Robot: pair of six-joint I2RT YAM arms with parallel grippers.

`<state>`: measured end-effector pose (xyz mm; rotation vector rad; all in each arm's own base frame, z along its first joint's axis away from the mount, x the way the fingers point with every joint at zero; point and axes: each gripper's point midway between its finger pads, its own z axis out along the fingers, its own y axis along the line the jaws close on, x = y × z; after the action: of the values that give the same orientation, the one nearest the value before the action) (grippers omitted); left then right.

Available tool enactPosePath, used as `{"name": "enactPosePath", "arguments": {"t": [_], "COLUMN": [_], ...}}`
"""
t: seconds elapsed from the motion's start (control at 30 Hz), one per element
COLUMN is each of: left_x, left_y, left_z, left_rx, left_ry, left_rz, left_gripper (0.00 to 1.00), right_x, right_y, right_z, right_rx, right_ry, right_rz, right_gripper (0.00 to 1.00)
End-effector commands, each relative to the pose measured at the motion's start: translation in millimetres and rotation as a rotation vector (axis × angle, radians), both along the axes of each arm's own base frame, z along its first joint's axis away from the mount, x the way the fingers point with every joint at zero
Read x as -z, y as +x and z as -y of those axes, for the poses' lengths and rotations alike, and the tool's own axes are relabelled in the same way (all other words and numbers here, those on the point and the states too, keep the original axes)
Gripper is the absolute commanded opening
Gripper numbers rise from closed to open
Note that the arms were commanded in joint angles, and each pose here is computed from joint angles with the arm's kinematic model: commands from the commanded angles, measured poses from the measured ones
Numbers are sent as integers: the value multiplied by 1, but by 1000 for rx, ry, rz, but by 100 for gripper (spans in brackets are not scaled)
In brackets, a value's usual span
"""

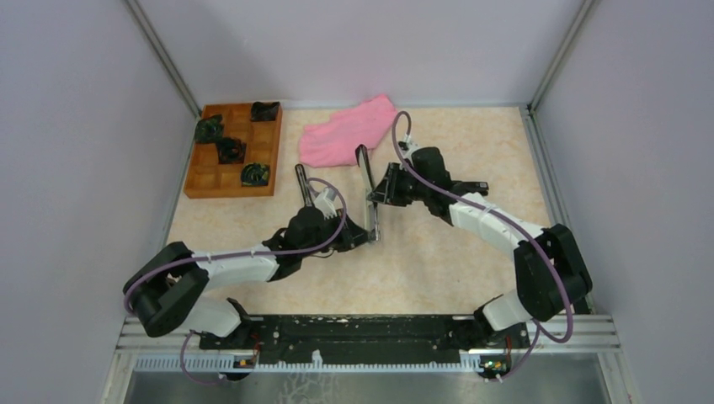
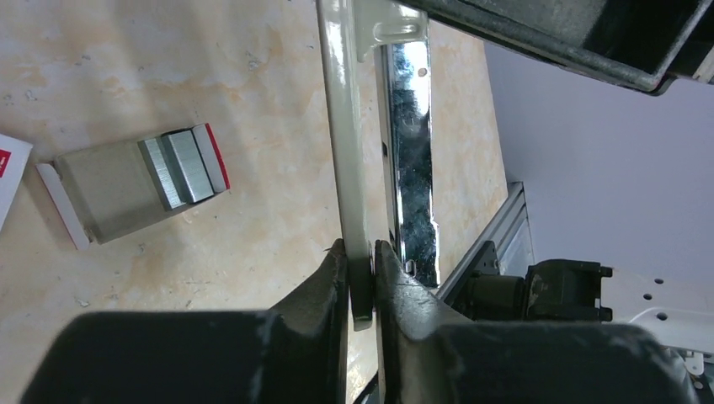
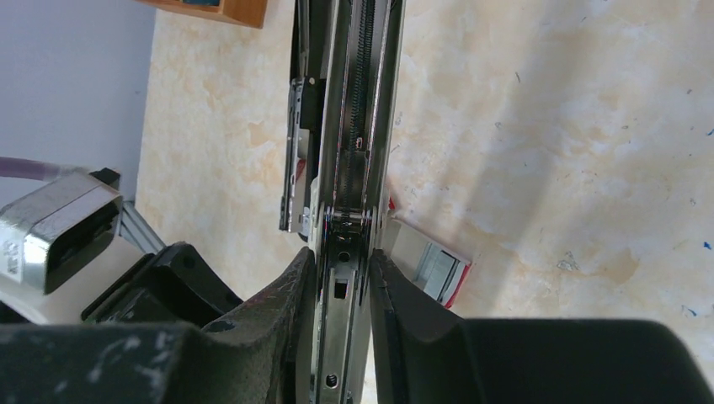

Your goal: Load the staples into the stapler

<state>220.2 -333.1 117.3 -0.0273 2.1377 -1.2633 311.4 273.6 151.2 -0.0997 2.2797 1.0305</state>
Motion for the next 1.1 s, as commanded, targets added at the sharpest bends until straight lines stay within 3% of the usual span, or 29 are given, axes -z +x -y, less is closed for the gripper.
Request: {"name": "enactPosePath", "arguments": {"t": [0.0, 0.13, 0.33, 0.6, 0.87, 1.07], "left_x": [-51, -44, -29, -26, -33, -34], "left_y": [11, 13, 15, 24, 31, 30], "left_z": [8, -1, -23, -68, -117, -145], "left_rx": [-7, -46, -125, -244, -329, -374], "left_ry": [-114, -76, -16, 117, 216, 243], "left_rz": [124, 112, 95, 113, 121, 103], "left_gripper": [25, 46, 58, 83, 96, 99], "right_x": [-26, -27, -27, -2, 37, 63], "right_y": [19, 26, 42, 62, 77, 84], "right_z": [-3, 7, 24, 47, 52, 47], "right_rx": [-23, -16, 0, 28, 31, 10], "right_ry": [-61, -159, -313, -521, -629, -650], "right_rz": [140, 170, 214, 200, 138, 98], "right_gripper": [0, 0, 0, 0, 0, 0]}}
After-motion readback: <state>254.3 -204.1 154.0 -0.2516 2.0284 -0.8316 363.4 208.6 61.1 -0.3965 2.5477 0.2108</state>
